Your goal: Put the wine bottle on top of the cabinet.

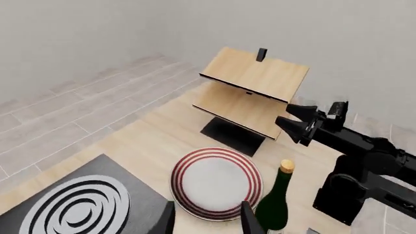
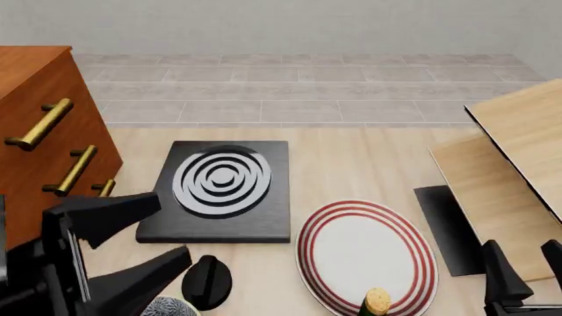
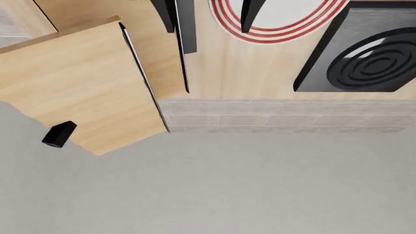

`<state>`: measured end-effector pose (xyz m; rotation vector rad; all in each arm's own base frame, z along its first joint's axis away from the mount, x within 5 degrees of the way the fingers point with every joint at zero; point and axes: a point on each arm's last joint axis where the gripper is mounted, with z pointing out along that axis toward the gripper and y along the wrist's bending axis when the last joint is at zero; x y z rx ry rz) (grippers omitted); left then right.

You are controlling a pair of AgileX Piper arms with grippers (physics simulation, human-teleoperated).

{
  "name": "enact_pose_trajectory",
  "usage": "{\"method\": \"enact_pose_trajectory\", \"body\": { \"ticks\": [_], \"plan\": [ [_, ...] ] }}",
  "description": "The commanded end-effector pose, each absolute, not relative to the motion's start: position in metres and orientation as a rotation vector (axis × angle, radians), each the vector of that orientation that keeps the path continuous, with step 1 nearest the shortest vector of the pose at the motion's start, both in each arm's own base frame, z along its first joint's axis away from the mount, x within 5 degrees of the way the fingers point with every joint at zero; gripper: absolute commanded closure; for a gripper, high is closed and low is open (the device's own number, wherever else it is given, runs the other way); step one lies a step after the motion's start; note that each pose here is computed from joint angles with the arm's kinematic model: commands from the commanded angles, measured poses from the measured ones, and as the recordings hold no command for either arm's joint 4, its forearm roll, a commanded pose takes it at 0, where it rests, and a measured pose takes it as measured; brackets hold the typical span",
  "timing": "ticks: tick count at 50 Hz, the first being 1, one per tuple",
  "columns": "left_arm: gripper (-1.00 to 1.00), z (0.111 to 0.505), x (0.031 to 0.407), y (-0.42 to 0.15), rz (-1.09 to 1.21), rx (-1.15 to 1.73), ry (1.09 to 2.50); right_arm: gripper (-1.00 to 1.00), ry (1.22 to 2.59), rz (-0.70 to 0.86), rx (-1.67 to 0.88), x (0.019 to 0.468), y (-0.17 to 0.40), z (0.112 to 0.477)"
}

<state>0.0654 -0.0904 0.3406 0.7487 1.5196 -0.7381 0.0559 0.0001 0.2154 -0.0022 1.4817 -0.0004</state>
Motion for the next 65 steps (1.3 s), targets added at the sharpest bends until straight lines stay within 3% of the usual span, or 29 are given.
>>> {"method": "enact_pose_trajectory", "body": {
  "ticks": [1, 26, 65],
  "plan": [
    [-1.0, 0.338, 0.07, -0.123, -0.788, 0.872, 1.503, -1.0, 1.493, 0.006, 0.005, 0.056, 0.0, 0.214],
    [-1.0, 0.311, 0.069, -0.189, -0.819, 1.119, 1.511, -1.0, 1.49, 0.005, 0.003, 0.056, 0.0, 0.214],
    [-1.0, 0.3, 0.069, -0.238, -0.872, 1.183, 1.551, -1.0, 1.48, -0.001, -0.004, 0.056, 0.0, 0.215]
  ]
}}
